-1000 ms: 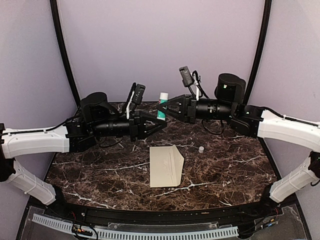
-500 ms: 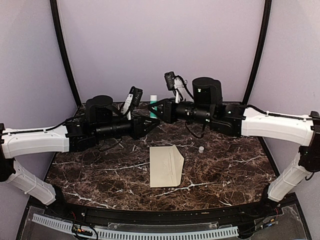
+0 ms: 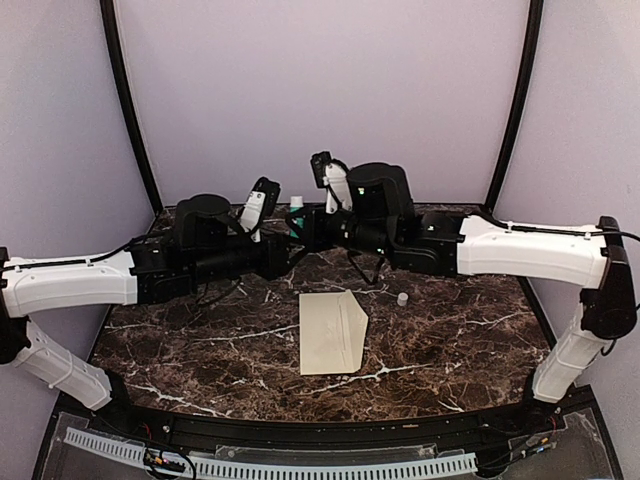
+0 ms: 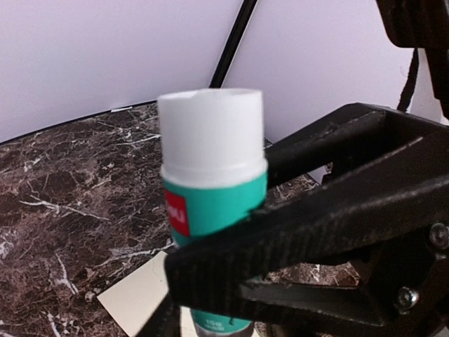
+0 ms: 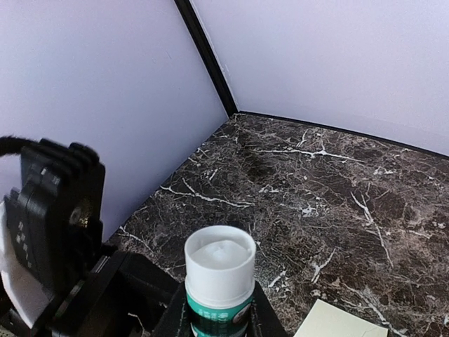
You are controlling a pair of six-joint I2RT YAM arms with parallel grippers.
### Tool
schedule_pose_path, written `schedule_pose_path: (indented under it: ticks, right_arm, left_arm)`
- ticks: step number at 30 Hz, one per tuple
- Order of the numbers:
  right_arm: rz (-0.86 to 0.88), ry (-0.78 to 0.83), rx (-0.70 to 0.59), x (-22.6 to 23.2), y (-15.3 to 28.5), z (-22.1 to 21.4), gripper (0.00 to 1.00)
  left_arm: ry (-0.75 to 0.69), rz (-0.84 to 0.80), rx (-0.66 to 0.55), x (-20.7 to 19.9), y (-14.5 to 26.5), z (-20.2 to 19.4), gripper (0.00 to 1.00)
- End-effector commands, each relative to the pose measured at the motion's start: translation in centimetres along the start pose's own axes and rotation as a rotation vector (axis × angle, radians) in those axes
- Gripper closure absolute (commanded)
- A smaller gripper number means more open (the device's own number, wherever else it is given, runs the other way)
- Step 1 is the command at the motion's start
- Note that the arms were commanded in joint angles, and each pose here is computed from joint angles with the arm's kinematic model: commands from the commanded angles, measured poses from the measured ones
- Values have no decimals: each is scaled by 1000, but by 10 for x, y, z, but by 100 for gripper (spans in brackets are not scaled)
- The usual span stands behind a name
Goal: Place the letter into the envelope and seal it
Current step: Unscrew the solid glue.
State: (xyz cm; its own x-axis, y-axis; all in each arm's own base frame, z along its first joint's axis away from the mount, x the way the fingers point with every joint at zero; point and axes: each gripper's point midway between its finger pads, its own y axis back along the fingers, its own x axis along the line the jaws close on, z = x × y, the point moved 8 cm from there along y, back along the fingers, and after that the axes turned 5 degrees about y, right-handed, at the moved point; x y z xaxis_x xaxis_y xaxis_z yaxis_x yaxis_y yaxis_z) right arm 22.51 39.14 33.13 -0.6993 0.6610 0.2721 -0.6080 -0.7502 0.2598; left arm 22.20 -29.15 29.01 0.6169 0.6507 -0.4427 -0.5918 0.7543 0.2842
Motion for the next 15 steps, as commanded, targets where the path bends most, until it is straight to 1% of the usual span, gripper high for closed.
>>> schedule_pose_path:
  ticks: [1,2,4,6,9,12,13,14,15]
  right_arm:
    - [-10,-45,-73,-13,24,20,100]
    - [-1,-59,-83,-21,28,20,100]
    - [23,-86,-104,-37,37,22,100]
    - [53,-107,-123,-52,46,24,100]
    - [123,-101,-136,-63,57,26,100]
    - [243,-78,-168,-64,70,30,100]
    - [293,-72,-179,-63,75,31,100]
    - [344,-62,-198,-60,81,34,100]
    - [397,-50,-211,-56,86,36,100]
  left_arm:
    - [-19,-155,-67,-20,22,18,45]
    - [-29,-201,-63,-25,28,19,35]
    - [-42,-249,-42,-28,35,17,26]
    - [-40,-270,-25,-28,40,17,23]
    - [-14,-303,-21,-24,47,20,22]
    - [17,-399,-65,-25,56,31,21]
    - [41,-444,-54,-25,57,31,21]
    - [39,-485,-81,-27,59,36,21]
    - [51,-526,-65,-28,58,35,21]
